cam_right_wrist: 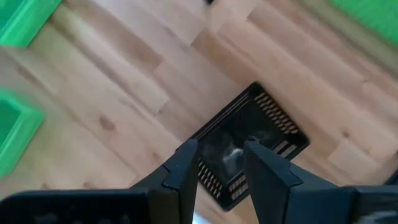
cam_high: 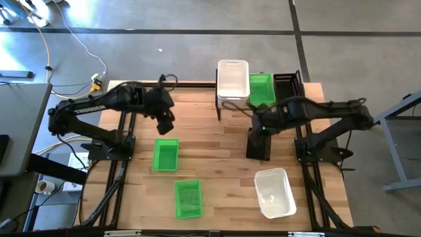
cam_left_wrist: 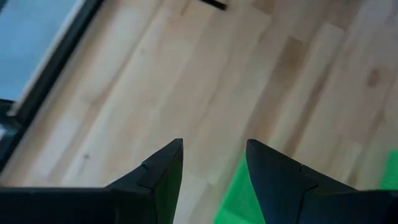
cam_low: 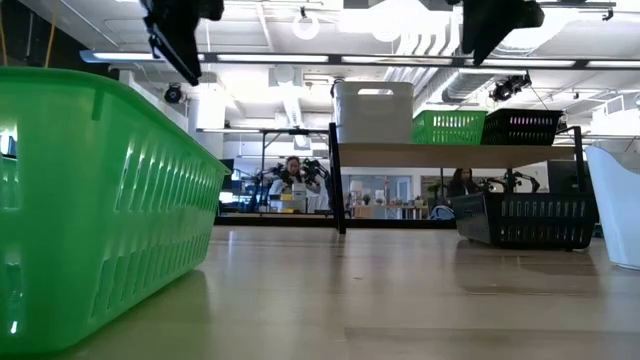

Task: Stack baskets on shelf by color
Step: Stack the top green bin on top of the green bin

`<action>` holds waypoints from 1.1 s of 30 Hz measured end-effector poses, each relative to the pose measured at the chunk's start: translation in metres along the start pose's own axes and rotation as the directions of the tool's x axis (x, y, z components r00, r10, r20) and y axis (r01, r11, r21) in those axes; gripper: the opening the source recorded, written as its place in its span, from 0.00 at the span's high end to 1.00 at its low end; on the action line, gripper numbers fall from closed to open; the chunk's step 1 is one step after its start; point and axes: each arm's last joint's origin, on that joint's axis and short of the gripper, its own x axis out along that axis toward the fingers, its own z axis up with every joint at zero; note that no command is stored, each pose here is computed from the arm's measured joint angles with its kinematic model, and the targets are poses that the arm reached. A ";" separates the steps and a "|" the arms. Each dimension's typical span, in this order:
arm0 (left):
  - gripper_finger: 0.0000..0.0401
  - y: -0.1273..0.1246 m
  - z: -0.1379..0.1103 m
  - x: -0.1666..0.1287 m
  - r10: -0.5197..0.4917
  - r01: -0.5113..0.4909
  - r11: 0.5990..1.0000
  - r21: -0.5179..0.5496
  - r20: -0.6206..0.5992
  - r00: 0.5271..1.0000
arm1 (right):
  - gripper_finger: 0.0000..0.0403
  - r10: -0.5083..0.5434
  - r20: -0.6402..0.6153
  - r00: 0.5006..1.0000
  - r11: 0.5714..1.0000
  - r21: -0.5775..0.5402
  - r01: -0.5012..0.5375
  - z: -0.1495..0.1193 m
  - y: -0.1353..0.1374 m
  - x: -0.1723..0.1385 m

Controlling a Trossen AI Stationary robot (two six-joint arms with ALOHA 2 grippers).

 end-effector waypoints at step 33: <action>0.58 -0.089 -0.083 -0.003 -0.101 0.062 0.907 -0.416 -0.073 0.992 | 0.72 0.306 -0.012 0.952 0.937 -0.172 -0.303 -0.068 0.059 -0.016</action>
